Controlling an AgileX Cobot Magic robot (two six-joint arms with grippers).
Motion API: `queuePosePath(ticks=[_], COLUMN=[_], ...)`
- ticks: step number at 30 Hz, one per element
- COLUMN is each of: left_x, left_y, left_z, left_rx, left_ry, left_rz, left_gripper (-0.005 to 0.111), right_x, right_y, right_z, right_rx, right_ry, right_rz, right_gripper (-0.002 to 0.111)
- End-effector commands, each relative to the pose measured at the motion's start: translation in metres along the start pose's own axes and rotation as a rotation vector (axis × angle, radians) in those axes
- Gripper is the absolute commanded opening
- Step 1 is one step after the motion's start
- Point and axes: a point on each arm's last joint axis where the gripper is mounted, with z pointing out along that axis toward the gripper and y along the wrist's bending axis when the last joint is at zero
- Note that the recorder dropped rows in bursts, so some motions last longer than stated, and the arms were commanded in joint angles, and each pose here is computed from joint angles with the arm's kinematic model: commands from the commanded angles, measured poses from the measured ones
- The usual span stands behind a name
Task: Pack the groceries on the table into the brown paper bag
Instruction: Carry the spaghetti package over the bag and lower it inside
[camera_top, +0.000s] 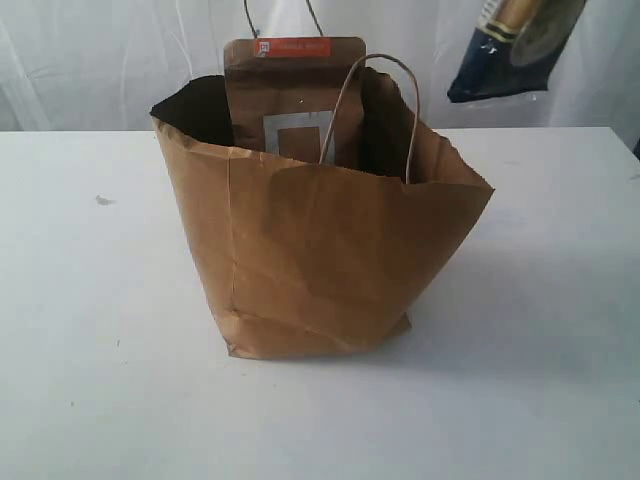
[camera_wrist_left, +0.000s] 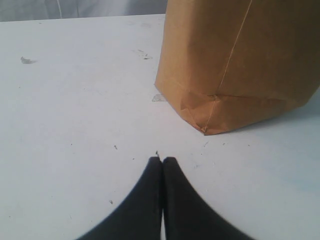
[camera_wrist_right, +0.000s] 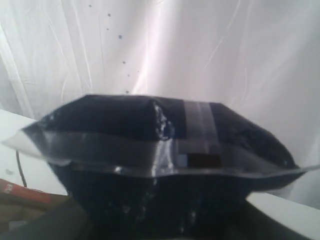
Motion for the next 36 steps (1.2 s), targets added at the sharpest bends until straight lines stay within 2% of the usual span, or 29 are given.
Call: queuePosePath(ticks=[1,14,22,36], left_x=[0.001,0.001,0.001,0.001], left_y=[0.0,0.0,0.0,0.0], left_z=[0.0,0.0,0.0,0.0], left_rx=[-0.001,-0.001,-0.001,-0.001], left_ry=[0.002,0.002,0.002,0.002], left_rz=[-0.002,-0.002,-0.002,-0.002], left_gripper=[0.0,0.0,0.0,0.0], right_x=[-0.021,-0.025,-0.019,0.013], right_y=[0.016,0.061,0.076,0.087], right_z=[-0.005,0.002,0.011,0.068], right_rx=[-0.066,-0.248,-0.308,-0.322], right_ry=[-0.126,-0.114,-0.065,0.164], right_rz=[-0.006,-0.091,-0.122,-0.162], right_gripper=[0.0,0.0,0.0,0.0])
